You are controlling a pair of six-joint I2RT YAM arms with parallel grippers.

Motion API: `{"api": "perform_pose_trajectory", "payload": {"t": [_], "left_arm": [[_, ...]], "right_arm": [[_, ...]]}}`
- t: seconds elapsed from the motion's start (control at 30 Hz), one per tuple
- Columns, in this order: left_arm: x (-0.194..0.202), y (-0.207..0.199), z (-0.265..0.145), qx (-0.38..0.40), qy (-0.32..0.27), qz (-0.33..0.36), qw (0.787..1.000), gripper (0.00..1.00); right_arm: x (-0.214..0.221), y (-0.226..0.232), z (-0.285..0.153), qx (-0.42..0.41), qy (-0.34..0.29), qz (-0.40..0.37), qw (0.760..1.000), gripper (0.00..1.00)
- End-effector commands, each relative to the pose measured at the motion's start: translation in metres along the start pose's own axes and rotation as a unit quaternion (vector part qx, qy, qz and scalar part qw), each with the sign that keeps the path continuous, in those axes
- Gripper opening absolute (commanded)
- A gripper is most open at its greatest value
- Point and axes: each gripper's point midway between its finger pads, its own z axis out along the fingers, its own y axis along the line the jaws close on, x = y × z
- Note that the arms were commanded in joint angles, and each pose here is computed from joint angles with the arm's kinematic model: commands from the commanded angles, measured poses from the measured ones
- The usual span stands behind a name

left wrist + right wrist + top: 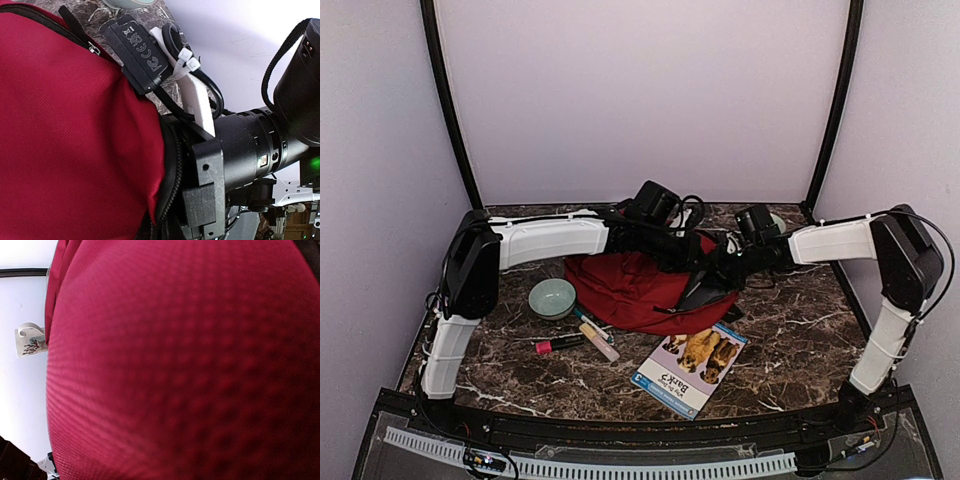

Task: Pack the student bag
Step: Adjust the book in the largest pocket of the bag.

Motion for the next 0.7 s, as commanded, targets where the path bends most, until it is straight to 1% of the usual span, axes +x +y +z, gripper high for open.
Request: {"api": "perform_pose_trajectory", "payload": {"t": [0.0, 0.03, 0.1, 0.17, 0.27, 0.43, 0.53, 0.67], "left_arm": [[0.005, -0.040, -0.009, 0.059, 0.012, 0.016, 0.998, 0.00], [0.006, -0.038, -0.008, 0.058, 0.014, 0.015, 0.998, 0.00], [0.006, -0.037, -0.008, 0.055, 0.013, 0.015, 0.998, 0.00], [0.006, -0.034, -0.008, 0.051, 0.010, 0.017, 0.998, 0.00], [0.004, -0.028, -0.009, 0.042, 0.005, 0.017, 0.999, 0.00], [-0.003, -0.011, -0.011, 0.022, -0.006, 0.018, 1.000, 0.00], [-0.011, 0.004, -0.014, 0.000, -0.017, 0.020, 1.000, 0.00], [-0.029, 0.041, -0.026, -0.058, -0.044, -0.008, 0.997, 0.00]], "right_arm": [[-0.006, 0.025, 0.005, -0.053, -0.013, -0.044, 0.998, 0.00], [-0.005, 0.025, 0.002, -0.051, -0.015, -0.049, 0.997, 0.00], [0.000, 0.020, -0.005, -0.035, -0.011, -0.057, 0.998, 0.05], [0.007, 0.016, -0.015, -0.020, -0.006, -0.064, 0.998, 0.14], [0.015, 0.009, -0.033, 0.004, -0.006, -0.065, 0.998, 0.23], [0.014, 0.021, -0.078, 0.015, -0.048, -0.070, 0.996, 0.38], [0.014, 0.024, -0.102, 0.025, -0.063, -0.069, 0.995, 0.44], [0.018, 0.021, -0.132, 0.046, -0.084, -0.070, 0.993, 0.49]]}}
